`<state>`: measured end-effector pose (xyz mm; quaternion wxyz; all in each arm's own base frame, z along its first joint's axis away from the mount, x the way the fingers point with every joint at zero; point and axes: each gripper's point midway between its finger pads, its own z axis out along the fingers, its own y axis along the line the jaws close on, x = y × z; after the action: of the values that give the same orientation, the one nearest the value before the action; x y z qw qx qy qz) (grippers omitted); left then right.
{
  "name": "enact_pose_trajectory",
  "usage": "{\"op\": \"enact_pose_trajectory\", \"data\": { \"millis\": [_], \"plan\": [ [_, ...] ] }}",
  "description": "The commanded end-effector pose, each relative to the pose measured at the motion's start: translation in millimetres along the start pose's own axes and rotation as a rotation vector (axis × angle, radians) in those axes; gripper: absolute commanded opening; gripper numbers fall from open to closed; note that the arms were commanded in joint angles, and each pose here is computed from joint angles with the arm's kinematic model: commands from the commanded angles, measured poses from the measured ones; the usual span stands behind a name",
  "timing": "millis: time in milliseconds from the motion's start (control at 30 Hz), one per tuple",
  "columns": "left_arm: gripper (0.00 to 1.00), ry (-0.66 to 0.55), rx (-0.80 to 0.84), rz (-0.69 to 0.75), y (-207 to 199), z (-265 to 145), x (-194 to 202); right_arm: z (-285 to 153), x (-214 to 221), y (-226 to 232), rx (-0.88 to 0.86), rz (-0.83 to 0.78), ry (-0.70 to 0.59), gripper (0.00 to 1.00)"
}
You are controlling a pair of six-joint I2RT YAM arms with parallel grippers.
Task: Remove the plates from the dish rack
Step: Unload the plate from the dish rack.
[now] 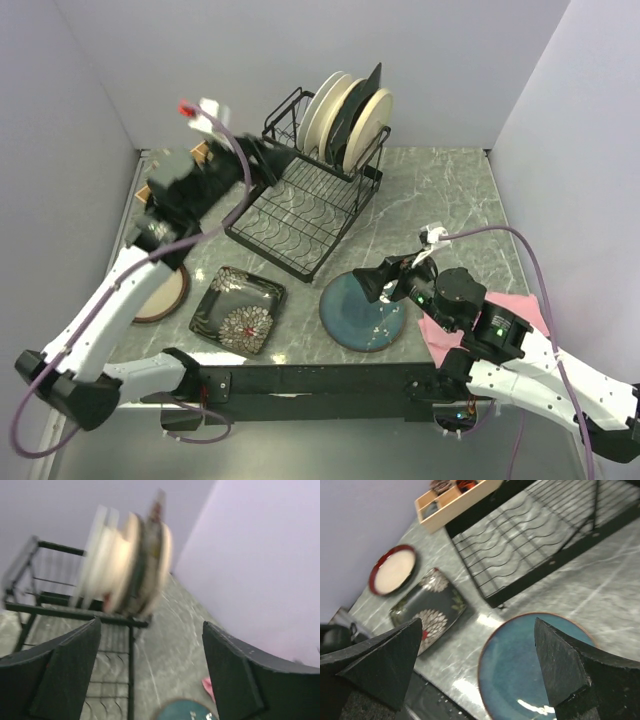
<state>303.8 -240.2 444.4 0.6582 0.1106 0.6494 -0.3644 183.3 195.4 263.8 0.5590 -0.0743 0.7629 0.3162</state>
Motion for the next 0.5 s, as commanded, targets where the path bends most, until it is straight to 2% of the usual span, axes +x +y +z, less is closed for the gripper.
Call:
{"op": "enact_pose_trajectory", "data": {
  "millis": [0,33,67,100,133,200,333,400,467],
  "plan": [
    [0.83,0.019,0.062,-0.043,35.3,14.8,-24.1,0.4,-13.4,23.2,-0.116,0.014,-0.054,0.97],
    [0.77,-0.004,0.084,-0.016,36.3,18.9,-38.8,-1.3,-14.7,22.5,-0.118,0.015,-0.061,0.97],
    [0.72,0.017,0.111,0.000,38.3,23.9,-38.4,-2.0,-14.1,20.9,-0.113,0.012,-0.061,0.97],
    [0.68,0.052,0.086,0.003,56.8,39.0,-28.5,-3.4,-14.8,20.6,-0.113,0.014,-0.065,0.97],
    [0.63,0.037,0.092,0.047,57.1,44.4,-43.2,-6.1,-15.9,20.9,-0.123,0.019,-0.074,0.96],
    [0.60,0.105,0.104,0.060,72.3,62.7,-25.3,-8.1,-17.8,21.9,-0.136,0.023,-0.090,0.96],
    [0.60,0.112,0.155,0.161,78.1,87.1,-29.2,-13.8,-21.8,23.6,-0.157,0.030,-0.111,0.95],
    [0.57,0.141,0.191,0.161,81.2,100.1,-18.2,-14.2,-21.9,23.0,-0.155,0.030,-0.110,0.95],
    [0.58,0.135,0.220,0.183,78.8,108.1,-22.7,-15.6,-22.7,22.4,-0.156,0.032,-0.116,0.95]
  ]
}}
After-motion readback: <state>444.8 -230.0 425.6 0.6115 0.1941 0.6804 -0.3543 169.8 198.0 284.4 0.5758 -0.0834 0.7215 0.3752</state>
